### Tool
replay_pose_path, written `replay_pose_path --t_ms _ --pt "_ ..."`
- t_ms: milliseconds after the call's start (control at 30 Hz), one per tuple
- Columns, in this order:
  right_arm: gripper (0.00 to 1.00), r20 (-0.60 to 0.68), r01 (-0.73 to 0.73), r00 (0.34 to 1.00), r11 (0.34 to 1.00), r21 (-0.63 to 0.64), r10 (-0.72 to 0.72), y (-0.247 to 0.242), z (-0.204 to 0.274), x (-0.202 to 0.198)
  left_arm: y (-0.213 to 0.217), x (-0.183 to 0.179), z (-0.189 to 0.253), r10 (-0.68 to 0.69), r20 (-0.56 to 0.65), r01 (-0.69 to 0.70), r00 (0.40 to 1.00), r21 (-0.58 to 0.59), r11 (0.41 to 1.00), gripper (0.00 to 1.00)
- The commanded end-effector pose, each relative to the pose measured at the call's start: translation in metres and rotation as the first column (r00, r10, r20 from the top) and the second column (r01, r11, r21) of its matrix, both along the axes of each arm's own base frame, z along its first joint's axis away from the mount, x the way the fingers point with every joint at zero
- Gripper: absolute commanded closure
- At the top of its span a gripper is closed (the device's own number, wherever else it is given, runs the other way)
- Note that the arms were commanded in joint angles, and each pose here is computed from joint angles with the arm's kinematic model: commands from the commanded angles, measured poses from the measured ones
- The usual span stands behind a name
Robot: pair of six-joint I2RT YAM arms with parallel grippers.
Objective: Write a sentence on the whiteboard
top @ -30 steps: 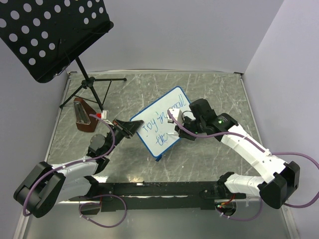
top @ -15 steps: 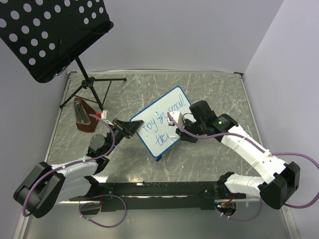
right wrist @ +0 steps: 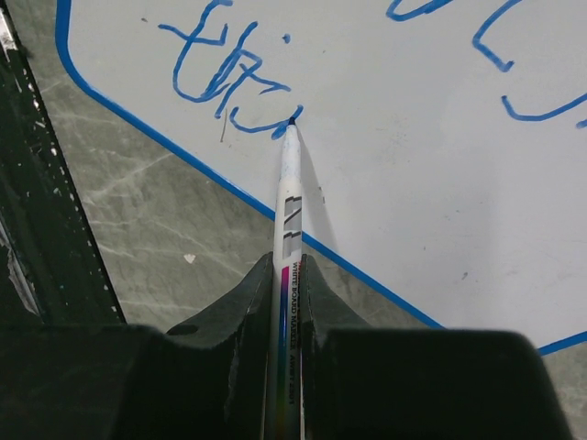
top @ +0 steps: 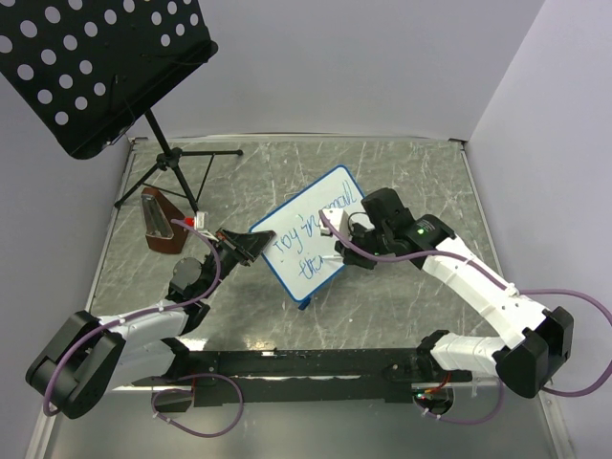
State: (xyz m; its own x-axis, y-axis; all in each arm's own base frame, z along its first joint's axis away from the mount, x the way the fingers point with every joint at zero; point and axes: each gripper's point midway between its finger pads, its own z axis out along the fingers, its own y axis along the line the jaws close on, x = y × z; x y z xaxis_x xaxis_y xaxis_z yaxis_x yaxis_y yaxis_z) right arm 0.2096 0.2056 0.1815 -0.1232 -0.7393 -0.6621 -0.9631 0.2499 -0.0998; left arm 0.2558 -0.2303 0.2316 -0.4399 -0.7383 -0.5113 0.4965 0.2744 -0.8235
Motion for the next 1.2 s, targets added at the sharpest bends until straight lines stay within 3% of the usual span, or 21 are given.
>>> replay_pose_path --t_ms 0,500,1167 --pt "1.00 0.080 0.022 0.997 0.999 0.036 -0.025 0.009 0.022 0.020 0.011 -0.018 0.089 0.005 0.242 0.045 0.970 -0.202 0.978 0.99" --pt "1.00 0.091 0.107 0.990 0.993 0.043 -0.110 -0.001 0.025 0.032 0.012 -0.019 0.086 0.009 0.238 0.040 0.971 -0.202 0.978 0.99" --pt "1.00 0.001 0.036 0.999 0.999 -0.007 -0.036 -0.013 0.004 -0.001 0.013 -0.020 0.088 0.010 0.243 0.042 0.970 -0.206 0.978 0.99"
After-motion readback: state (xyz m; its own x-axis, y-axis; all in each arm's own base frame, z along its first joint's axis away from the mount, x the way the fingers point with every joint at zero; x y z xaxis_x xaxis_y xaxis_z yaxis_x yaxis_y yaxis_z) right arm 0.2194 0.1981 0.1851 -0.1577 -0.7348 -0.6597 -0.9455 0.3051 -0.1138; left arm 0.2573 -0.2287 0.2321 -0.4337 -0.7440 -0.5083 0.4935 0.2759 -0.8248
